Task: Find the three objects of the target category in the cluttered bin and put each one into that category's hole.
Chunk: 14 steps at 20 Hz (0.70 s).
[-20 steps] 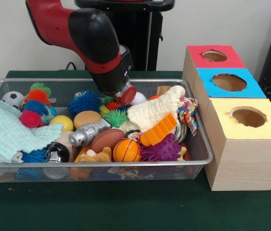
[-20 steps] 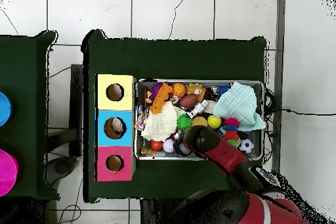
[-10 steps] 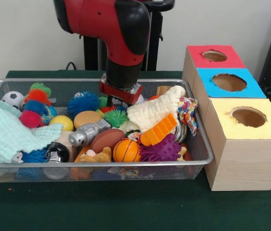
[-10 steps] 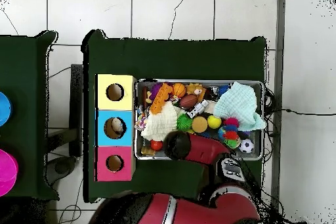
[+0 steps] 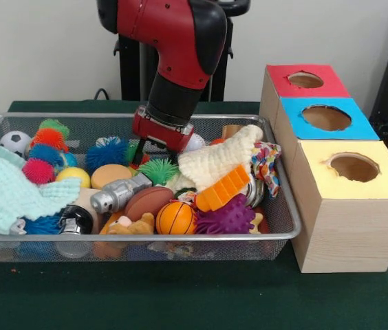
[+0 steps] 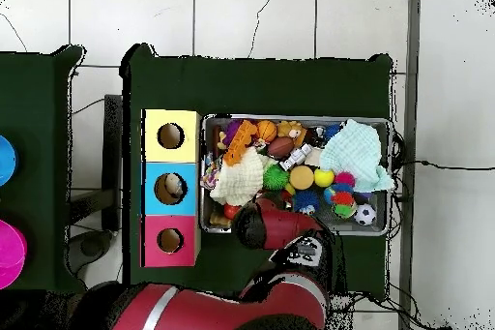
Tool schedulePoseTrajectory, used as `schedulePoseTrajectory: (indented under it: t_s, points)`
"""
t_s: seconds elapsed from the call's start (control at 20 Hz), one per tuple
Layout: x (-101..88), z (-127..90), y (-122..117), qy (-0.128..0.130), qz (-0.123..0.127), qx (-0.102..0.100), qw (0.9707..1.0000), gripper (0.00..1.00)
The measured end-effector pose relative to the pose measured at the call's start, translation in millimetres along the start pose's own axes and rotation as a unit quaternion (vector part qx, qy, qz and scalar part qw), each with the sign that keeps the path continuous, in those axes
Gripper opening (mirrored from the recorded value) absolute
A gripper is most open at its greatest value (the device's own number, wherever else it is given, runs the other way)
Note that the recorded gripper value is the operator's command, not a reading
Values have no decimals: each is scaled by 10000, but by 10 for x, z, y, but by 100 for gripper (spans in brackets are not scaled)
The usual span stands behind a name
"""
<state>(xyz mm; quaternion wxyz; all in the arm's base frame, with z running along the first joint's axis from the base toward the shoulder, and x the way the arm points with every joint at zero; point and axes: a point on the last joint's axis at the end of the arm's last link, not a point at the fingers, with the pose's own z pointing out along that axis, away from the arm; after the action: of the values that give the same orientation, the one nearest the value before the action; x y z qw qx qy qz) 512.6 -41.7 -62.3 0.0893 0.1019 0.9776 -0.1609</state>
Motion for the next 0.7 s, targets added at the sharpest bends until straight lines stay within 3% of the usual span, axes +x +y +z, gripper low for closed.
schedulePoseTrajectory:
  t_s: [0.2,0.45,0.7]
  points:
    - [25,24,-41,-342,-279,21,9990,100]
    - [55,37,-109,-443,-521,-84,9976,100]
    - [-19,58,-212,41,-50,-463,9989,100]
